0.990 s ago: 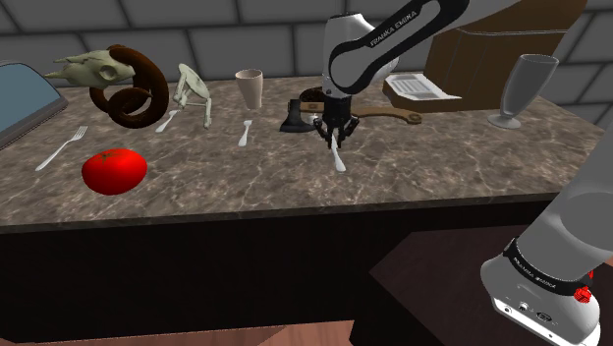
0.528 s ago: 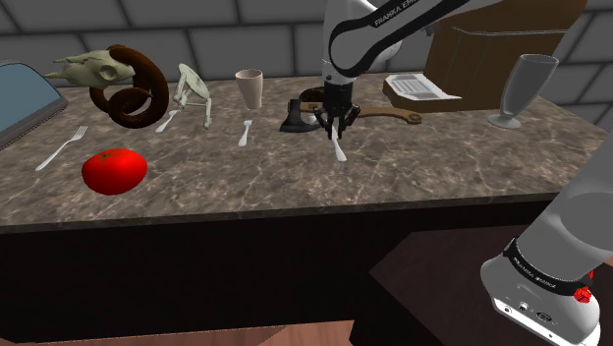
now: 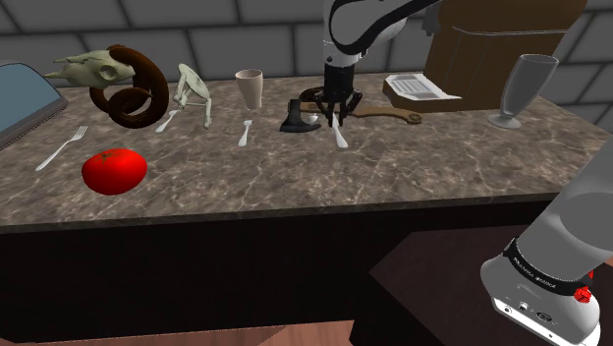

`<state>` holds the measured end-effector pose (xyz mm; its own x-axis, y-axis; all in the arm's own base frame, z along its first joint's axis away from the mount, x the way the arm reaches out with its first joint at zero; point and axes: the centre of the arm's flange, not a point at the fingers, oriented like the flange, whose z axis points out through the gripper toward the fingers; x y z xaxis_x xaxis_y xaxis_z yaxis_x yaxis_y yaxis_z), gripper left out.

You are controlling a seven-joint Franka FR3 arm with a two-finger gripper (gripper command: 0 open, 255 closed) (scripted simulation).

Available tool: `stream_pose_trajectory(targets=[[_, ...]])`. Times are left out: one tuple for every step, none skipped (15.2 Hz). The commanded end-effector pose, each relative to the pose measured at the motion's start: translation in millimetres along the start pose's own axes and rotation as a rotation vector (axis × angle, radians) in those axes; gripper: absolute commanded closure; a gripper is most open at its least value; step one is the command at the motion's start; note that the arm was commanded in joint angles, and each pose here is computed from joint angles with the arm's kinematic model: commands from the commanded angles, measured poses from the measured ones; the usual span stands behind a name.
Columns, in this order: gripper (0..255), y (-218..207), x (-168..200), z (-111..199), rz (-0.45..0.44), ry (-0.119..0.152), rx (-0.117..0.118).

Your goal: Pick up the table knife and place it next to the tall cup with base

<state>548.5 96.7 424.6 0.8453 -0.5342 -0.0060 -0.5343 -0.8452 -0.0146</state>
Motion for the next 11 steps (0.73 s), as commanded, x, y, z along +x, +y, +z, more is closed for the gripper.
stream_pose_trajectory(targets=[[255,0,0,-10,0.0,0.0,0.0],[255,0,0,-16,0.0,0.0,0.0],[255,0,0,-21,0.0,0.0,0.0],[255,0,0,-26,0.0,0.0,0.0],[255,0,0,-32,0.0,0.0,0.0],[255,0,0,-37,0.0,0.0,0.0],[255,0,0,-42,0.0,0.0,0.0],[255,0,0,-47,0.0,0.0,0.0],[255,0,0,-53,0.0,0.0,0.0],[255,0,0,-58,0.0,0.0,0.0],[255,0,0,-63,0.0,0.0,0.0]])
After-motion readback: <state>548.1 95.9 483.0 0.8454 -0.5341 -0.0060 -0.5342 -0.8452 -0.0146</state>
